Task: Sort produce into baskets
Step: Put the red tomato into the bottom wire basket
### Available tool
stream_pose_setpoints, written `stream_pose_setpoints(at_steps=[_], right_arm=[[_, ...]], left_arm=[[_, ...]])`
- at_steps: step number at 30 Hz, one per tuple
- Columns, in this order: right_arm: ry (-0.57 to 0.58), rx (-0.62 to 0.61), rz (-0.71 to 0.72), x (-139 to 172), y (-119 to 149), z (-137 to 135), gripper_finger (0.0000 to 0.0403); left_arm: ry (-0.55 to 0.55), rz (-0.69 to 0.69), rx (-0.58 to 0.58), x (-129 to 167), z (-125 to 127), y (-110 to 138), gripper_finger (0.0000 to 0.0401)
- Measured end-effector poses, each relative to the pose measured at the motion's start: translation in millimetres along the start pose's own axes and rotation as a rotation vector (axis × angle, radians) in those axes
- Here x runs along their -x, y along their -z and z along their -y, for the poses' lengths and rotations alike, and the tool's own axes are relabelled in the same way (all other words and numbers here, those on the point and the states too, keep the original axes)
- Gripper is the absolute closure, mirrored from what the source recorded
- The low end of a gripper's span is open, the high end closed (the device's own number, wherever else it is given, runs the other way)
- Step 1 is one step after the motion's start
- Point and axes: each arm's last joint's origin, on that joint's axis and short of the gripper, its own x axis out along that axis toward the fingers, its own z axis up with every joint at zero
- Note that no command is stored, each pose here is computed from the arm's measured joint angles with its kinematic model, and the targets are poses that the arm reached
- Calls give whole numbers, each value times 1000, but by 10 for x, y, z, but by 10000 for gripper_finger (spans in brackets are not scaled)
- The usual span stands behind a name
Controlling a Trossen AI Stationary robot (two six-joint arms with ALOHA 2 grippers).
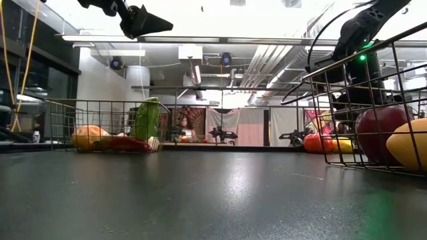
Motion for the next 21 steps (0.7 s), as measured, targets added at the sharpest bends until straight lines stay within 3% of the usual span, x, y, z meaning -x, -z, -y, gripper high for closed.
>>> stream_pose_setpoints(at_steps=[9,16,21], right_arm=[[-16,-28,-67,-67,-12,-52,29],[-1,16,-87,-196,-84,-153,30],[0,22,-85,-198,-85,-154,53]], left_arm=[[0,-1,0,0,0,1,9],[0,-3,0,0,0,3,9],[0,-2,-8,0,0,2,9]])
